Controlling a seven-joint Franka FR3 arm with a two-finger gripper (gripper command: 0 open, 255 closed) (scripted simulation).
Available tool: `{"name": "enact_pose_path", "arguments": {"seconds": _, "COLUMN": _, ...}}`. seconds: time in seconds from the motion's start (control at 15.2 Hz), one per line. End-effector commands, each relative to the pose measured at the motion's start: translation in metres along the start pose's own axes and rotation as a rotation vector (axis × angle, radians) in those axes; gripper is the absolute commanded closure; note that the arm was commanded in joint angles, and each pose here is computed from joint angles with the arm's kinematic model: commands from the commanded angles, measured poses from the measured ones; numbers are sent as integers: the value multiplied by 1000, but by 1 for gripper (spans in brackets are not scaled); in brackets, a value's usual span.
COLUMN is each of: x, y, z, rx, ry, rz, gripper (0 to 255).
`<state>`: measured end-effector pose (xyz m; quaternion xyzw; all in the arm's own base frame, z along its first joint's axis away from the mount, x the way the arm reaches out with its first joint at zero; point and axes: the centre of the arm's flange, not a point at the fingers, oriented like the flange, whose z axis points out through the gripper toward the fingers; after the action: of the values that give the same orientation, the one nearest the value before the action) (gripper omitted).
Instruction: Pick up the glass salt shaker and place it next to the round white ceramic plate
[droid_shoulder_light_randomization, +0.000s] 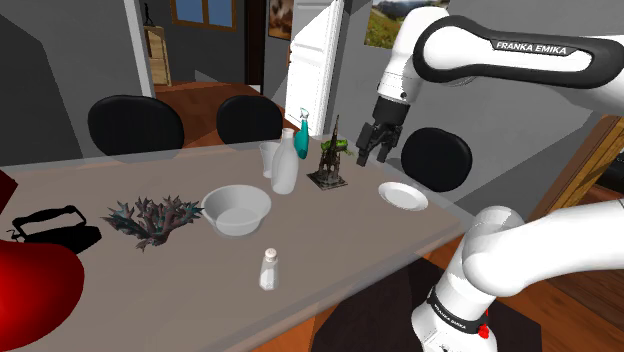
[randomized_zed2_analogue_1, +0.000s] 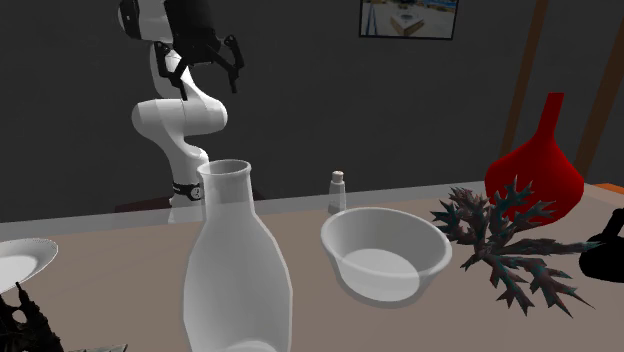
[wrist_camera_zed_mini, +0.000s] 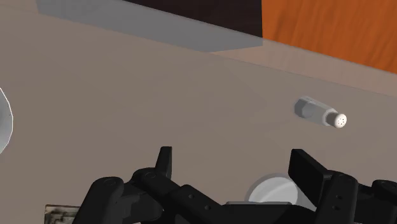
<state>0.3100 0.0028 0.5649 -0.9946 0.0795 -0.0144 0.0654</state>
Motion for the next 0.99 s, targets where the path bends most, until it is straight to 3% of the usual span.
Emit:
{"name": "enact_pose_path", "arguments": {"seconds": 0.0, "x": 0, "y": 0, "z": 0, "rx": 0, "ry": 0, "rz": 0, "gripper": 0}}
{"name": "enact_pose_path", "arguments": {"seconds": 0.92, "x": -26, "y": -139, "z": 126, "rx": -14, "ry": 135, "rz": 61, "gripper": 0}}
